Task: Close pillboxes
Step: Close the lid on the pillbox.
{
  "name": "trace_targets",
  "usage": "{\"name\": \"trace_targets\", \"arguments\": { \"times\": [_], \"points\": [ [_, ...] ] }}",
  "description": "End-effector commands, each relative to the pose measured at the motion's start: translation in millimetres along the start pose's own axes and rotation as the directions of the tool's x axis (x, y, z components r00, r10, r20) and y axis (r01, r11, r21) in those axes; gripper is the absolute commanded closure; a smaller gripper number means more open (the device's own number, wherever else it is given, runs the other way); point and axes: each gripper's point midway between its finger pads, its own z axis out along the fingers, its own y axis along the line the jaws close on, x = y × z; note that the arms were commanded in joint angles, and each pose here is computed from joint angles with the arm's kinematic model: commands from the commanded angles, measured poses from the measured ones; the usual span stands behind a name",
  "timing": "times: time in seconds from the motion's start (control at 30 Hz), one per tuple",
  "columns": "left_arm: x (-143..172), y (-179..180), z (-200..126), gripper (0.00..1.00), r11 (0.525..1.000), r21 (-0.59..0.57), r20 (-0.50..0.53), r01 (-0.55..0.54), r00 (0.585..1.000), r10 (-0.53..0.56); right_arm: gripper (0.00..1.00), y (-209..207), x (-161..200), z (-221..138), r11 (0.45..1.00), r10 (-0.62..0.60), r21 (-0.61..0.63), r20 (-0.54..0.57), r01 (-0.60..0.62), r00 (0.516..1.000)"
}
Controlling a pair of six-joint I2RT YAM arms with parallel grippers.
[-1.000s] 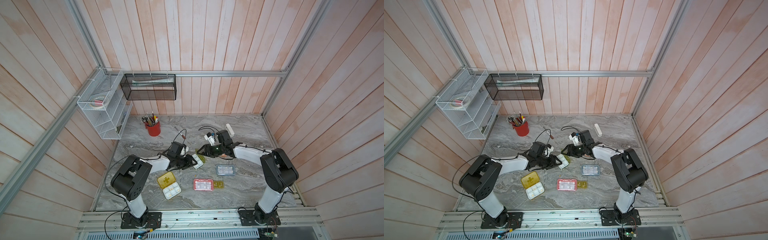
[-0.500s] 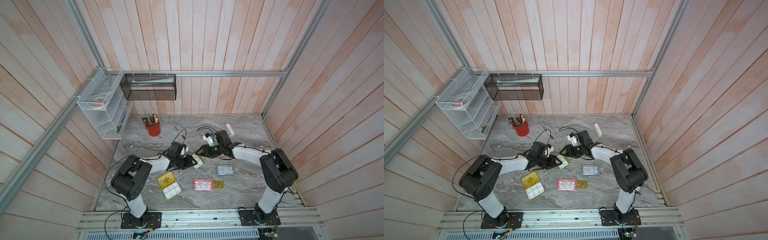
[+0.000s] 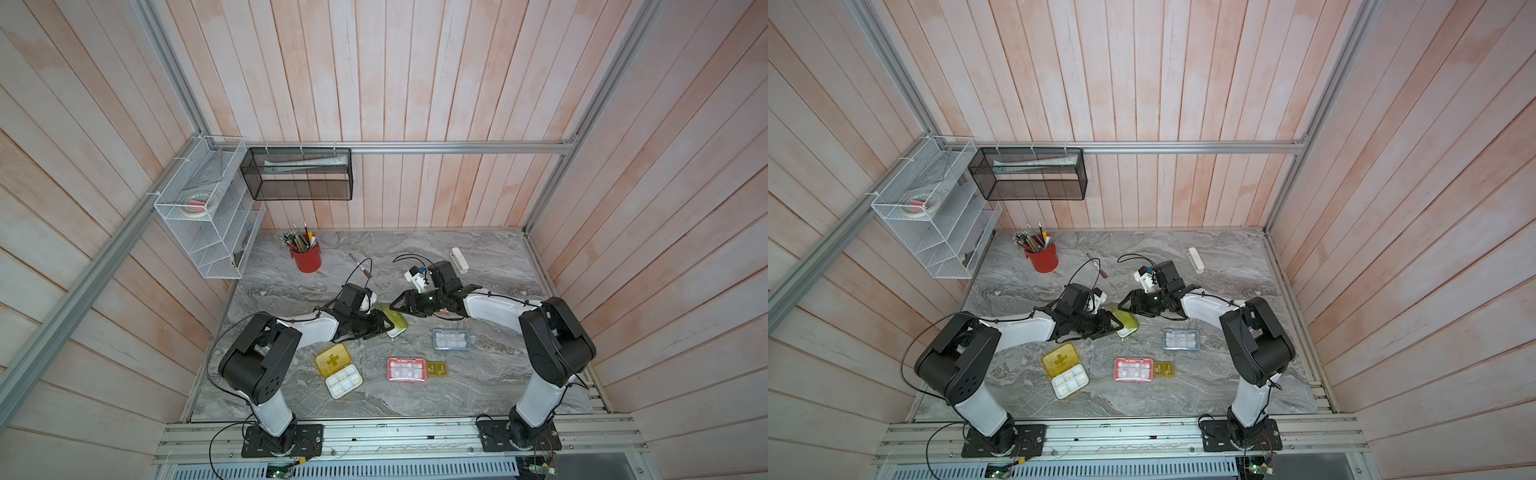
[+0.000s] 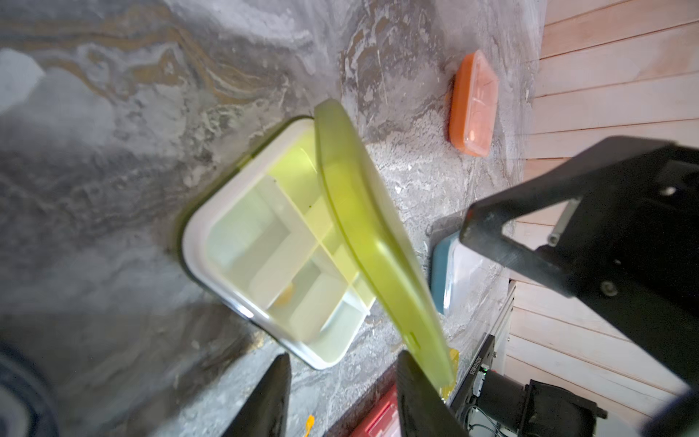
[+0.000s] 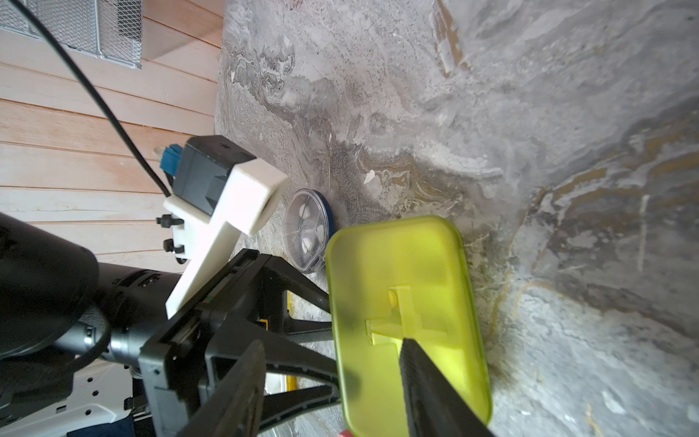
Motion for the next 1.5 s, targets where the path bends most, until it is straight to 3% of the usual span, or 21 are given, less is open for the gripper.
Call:
{"name": "trace_targets", "arguments": {
  "times": [0.0, 0.8, 1.27, 1.47],
  "points": [
    [0, -2, -6, 0.52, 1.0, -0.01, 0.018, -0.024, 1.0, 0.024, 0.41, 13, -4, -5, 1.0, -0.023, -0.019, 0.021, 0.023, 1.0],
    [-14, -2, -32, 0.52, 0.999, -0.026, 0.074, -0.033, 0.997, 0.035, 0.41, 17, 1, -15, 0.999, -0.021, -0.027, 0.047, 0.022, 0.999],
    [-59, 0, -15, 0.46, 0.998, -0.007, 0.074, -0.059, 0.995, 0.06, 0.4, 5, 59, -8, 0.999, 0.041, -0.024, -0.009, -0.041, 0.999],
    [-79, 3, -10, 0.46, 0.998, -0.012, 0.078, -0.065, 0.995, 0.066, 0.4, 0, 68, 3, 0.998, 0.054, -0.023, -0.031, -0.055, 0.998]
  ]
}}
